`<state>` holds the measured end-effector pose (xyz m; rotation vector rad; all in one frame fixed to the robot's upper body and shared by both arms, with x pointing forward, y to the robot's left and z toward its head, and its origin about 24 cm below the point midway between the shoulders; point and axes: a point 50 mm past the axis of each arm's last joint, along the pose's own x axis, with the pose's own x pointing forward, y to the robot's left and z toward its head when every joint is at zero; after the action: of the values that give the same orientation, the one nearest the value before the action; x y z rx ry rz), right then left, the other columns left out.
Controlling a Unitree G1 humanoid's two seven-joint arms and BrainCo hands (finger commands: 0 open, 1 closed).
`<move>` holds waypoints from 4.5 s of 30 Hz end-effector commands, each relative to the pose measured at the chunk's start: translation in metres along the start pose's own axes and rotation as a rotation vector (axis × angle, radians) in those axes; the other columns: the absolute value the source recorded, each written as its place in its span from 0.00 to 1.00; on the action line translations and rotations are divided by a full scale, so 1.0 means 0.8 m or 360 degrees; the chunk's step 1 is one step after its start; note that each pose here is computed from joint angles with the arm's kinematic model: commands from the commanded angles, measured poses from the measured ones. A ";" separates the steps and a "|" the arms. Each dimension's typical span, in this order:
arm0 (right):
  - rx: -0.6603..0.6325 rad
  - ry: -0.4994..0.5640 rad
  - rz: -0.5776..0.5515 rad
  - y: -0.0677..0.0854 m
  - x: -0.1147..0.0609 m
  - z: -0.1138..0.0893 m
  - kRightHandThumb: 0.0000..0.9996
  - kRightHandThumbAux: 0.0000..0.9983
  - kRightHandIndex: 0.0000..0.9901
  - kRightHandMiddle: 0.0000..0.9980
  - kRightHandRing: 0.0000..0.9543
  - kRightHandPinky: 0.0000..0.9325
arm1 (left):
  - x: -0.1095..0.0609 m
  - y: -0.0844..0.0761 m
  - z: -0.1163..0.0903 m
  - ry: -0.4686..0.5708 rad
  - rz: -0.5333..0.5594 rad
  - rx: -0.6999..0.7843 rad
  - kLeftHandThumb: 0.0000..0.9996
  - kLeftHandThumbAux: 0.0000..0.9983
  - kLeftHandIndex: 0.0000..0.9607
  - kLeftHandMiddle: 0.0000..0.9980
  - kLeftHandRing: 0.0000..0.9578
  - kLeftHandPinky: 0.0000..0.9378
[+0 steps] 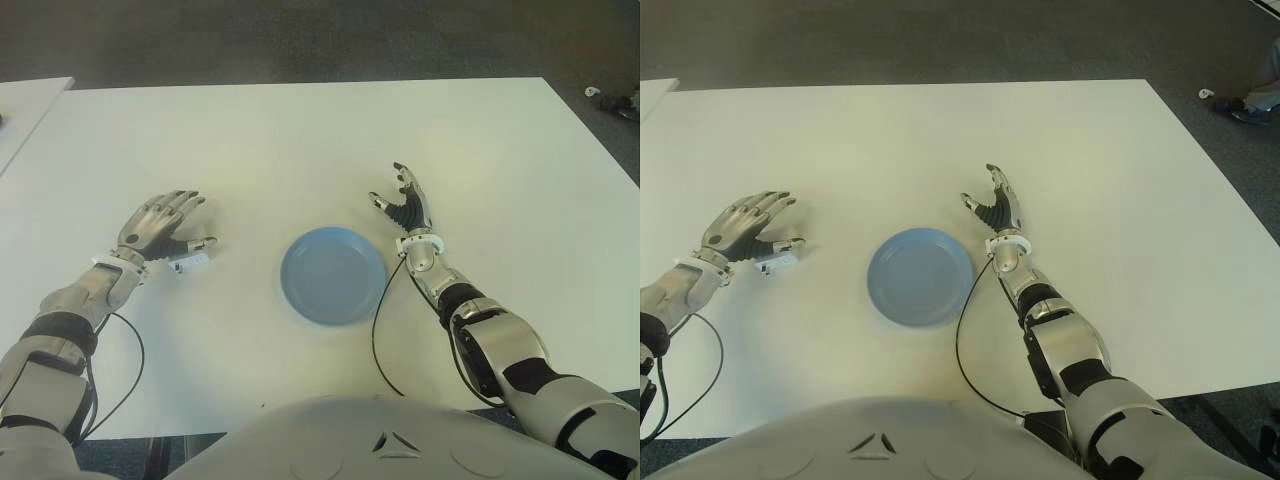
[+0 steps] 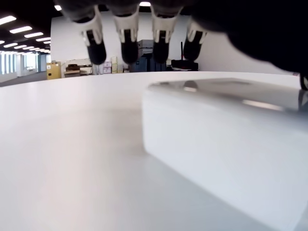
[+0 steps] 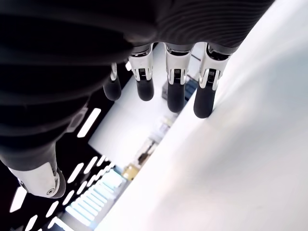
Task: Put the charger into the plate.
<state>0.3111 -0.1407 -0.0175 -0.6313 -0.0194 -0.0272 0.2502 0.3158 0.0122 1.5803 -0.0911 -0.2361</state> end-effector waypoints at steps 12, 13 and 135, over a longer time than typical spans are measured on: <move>-0.0017 0.0241 0.0113 0.022 -0.039 -0.039 0.13 0.56 0.00 0.00 0.13 0.26 | 0.000 -0.010 0.004 -0.0024 -0.0027 0.0005 0.28 0.14 0.00 0.00 0.00 0.00; -0.0018 0.0241 0.0113 0.022 -0.039 -0.039 0.13 0.56 0.00 0.00 0.13 0.26 | 0.000 -0.010 0.004 -0.0024 -0.0027 0.0005 0.28 0.14 0.00 0.00 0.00 0.00; -0.0111 0.0190 0.0163 0.018 -0.039 -0.042 0.11 0.60 0.00 0.00 0.17 0.31 | -0.023 0.011 -0.021 -0.0392 -0.0137 0.0329 0.29 0.12 0.00 0.00 0.00 0.00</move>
<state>0.3103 -0.1429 -0.0168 -0.6573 -0.0396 -0.0193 0.2367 0.3337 0.0186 1.7389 -0.2361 -0.4721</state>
